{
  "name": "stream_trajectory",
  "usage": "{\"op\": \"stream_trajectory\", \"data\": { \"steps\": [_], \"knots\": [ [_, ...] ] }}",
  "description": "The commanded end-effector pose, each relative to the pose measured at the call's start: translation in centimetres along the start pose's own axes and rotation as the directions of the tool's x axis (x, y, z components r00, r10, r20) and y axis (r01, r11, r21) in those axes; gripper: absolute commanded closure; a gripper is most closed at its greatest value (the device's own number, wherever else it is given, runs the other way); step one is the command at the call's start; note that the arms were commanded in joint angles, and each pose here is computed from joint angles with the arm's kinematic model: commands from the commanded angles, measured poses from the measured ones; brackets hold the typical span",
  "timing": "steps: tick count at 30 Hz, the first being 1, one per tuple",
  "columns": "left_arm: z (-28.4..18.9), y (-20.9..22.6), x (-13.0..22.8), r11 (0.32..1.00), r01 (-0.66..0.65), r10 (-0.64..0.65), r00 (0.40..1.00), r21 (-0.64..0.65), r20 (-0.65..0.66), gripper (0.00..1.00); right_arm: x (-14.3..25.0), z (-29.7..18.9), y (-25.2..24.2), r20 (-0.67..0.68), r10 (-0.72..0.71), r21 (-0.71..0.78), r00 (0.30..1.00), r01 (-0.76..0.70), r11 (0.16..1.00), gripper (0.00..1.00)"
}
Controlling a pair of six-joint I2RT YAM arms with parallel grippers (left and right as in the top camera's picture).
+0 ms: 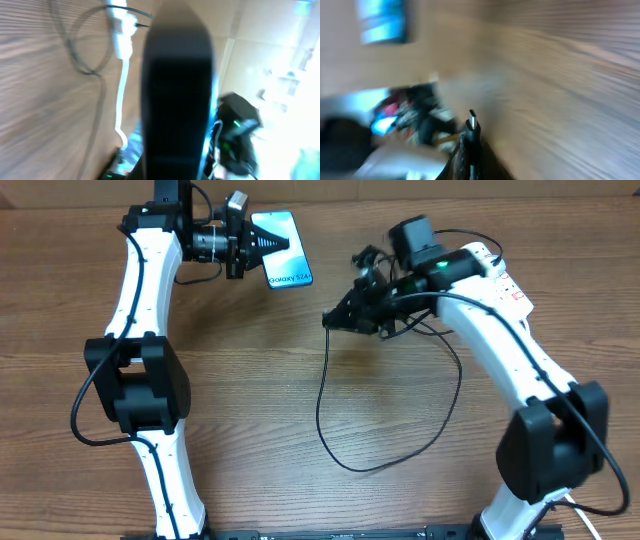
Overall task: Plug charger to phone and switch on socket
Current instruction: 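Bring the held USB-C plug to the phone's bottom port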
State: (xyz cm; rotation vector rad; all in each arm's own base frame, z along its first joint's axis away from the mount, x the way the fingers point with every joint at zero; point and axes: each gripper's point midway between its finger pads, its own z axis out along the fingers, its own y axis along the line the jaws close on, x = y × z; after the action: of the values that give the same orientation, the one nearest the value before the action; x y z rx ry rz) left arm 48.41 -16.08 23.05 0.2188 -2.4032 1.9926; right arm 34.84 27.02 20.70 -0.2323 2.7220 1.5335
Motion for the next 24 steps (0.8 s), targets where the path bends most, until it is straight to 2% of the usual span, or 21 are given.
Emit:
{"op": "stream_trajectory", "data": {
  "steps": [1, 6, 9, 15, 24],
  "knots": [
    [-0.9, -4.4, 1.7, 0.979, -0.052, 0.067, 0.995, 0.196, -0.072, 0.96, 1.9, -1.2, 5.4, -0.047, -0.193, -0.293, 0.980, 0.171, 0.941, 0.96],
    [-0.6, -4.4, 1.8, 0.979, -0.052, 0.068, 0.995, 0.196, -0.078, 0.96, 2.2, -0.5, 6.6, -0.052, -0.238, -0.331, 0.970, 0.208, 0.921, 0.96],
    [-0.3, -4.5, 1.9, 0.980, -0.039, 0.057, 0.995, 0.195, -0.086, 0.96, 1.2, -0.6, 7.0, -0.022, -0.242, -0.332, 0.970, 0.221, 0.917, 0.96],
    [-0.3, -4.5, 1.9, 0.981, -0.018, 0.036, 0.995, 0.193, -0.090, 0.96, -0.6, -0.1, 6.1, 0.023, -0.187, -0.241, 0.982, 0.187, 0.952, 0.96],
    [-0.2, -4.5, 2.0, 0.981, -0.018, 0.037, 0.995, 0.193, -0.094, 0.96, -1.6, -0.2, 6.9, 0.045, -0.157, -0.257, 0.986, 0.164, 0.952, 0.96]
  ]
}}
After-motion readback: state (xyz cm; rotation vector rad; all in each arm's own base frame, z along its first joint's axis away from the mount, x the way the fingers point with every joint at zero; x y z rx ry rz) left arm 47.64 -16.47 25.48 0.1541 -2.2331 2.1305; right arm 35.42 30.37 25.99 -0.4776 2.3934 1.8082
